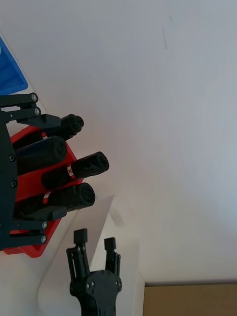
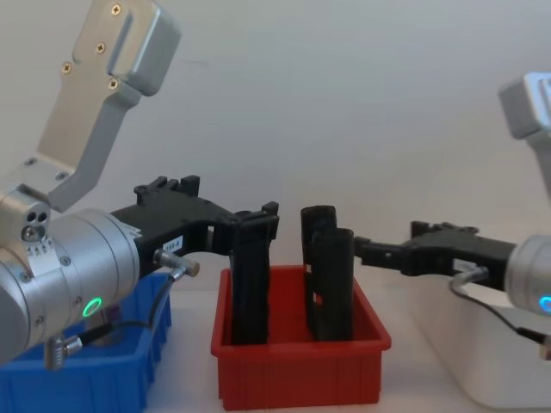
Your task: Pick the cotton swabs from the blue box and place them into the white box.
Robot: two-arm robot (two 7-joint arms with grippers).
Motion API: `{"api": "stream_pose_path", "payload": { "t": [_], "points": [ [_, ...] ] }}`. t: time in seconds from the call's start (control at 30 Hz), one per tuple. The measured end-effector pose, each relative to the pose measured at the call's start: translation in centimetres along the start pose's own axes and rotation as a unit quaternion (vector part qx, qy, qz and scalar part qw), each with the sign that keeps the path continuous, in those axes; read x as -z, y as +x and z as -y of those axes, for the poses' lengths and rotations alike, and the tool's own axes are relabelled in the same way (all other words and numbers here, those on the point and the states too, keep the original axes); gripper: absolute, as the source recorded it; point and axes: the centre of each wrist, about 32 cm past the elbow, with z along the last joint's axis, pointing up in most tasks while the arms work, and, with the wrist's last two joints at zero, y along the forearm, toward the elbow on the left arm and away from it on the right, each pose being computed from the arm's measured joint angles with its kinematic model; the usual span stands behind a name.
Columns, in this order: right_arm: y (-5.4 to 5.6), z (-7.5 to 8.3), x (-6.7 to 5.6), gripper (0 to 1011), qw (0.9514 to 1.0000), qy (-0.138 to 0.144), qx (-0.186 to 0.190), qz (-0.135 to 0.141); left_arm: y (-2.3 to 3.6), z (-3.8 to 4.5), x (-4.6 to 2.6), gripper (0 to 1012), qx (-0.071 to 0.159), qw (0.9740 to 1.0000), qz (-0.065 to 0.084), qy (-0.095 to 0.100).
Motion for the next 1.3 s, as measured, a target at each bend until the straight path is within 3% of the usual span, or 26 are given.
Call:
{"api": "stream_pose_path", "payload": {
  "t": [0.4,0.87,1.13,1.3],
  "points": [
    [0.9,-4.6,0.8,1002,0.9981,-0.018,-0.058,0.006,0.0,0.0,0.0,1004,0.0,1.0,0.0,0.0],
    [1.0,-7.9,1.2,997,0.9948,-0.033,-0.095,0.014,0.0,0.0,0.0,1004,0.0,1.0,0.0,0.0],
    [1.0,-9.0,1.4,809,0.994,-0.038,-0.101,0.018,0.0,0.0,0.0,1004,0.0,1.0,0.0,0.0],
    [1.1,-9.3,1.4,629,0.994,-0.039,-0.101,0.019,0.0,0.0,0.0,1004,0.0,1.0,0.0,0.0]
  ]
}}
